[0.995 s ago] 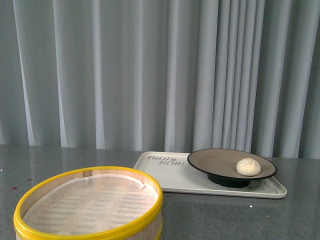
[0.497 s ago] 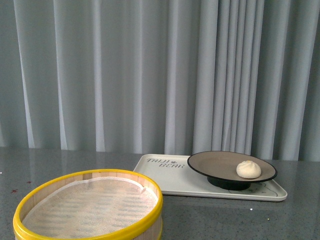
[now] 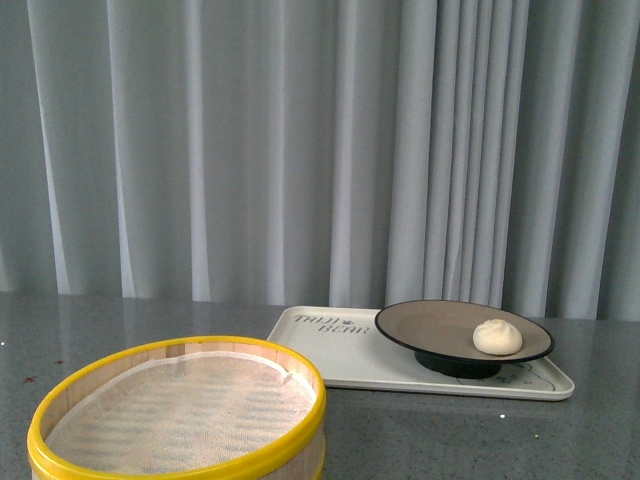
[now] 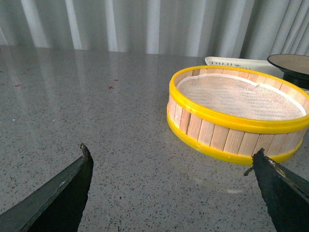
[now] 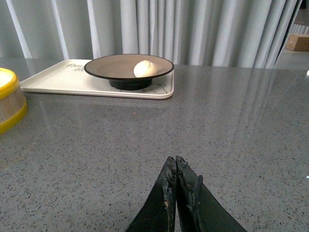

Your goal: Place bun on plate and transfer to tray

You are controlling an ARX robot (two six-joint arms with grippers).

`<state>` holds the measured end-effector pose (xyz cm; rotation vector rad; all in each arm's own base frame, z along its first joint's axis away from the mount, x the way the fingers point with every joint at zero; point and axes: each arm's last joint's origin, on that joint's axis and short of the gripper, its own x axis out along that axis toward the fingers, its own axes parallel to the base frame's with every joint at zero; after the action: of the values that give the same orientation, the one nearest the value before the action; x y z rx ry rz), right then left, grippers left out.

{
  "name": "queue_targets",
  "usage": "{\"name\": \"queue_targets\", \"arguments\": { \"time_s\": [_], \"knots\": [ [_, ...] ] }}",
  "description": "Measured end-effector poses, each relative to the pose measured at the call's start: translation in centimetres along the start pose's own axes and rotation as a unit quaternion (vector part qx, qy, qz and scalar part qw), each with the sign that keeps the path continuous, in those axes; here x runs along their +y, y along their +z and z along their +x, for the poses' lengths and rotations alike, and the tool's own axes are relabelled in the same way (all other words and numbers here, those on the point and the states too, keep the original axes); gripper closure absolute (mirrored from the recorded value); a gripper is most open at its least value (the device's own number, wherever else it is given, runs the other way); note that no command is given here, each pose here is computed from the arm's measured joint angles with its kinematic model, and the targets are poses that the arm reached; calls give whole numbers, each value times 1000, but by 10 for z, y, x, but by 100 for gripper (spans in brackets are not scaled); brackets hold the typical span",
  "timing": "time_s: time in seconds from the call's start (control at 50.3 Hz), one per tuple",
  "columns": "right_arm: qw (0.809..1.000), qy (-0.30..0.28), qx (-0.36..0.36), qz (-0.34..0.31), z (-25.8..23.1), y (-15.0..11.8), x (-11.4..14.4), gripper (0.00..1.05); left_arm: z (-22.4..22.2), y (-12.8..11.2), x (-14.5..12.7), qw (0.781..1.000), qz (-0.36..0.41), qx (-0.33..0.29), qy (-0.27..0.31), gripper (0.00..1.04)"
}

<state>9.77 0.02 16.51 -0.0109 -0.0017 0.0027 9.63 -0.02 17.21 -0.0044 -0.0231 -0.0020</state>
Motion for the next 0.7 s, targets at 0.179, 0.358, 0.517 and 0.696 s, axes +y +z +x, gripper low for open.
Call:
{"name": "queue_targets", "arguments": {
  "time_s": [0.179,0.358,0.517,0.696],
  "knots": [
    [1000,0,0,0,0,0,0,103,0,0,0,1000,0,0,0,7],
    [1000,0,0,0,0,0,0,100,0,0,0,1000,0,0,0,7],
    [1000,0,0,0,0,0,0,70,0,0,0,1000,0,0,0,7],
    [1000,0,0,0,0,0,0,33,0,0,0,1000,0,0,0,7]
  ]
}}
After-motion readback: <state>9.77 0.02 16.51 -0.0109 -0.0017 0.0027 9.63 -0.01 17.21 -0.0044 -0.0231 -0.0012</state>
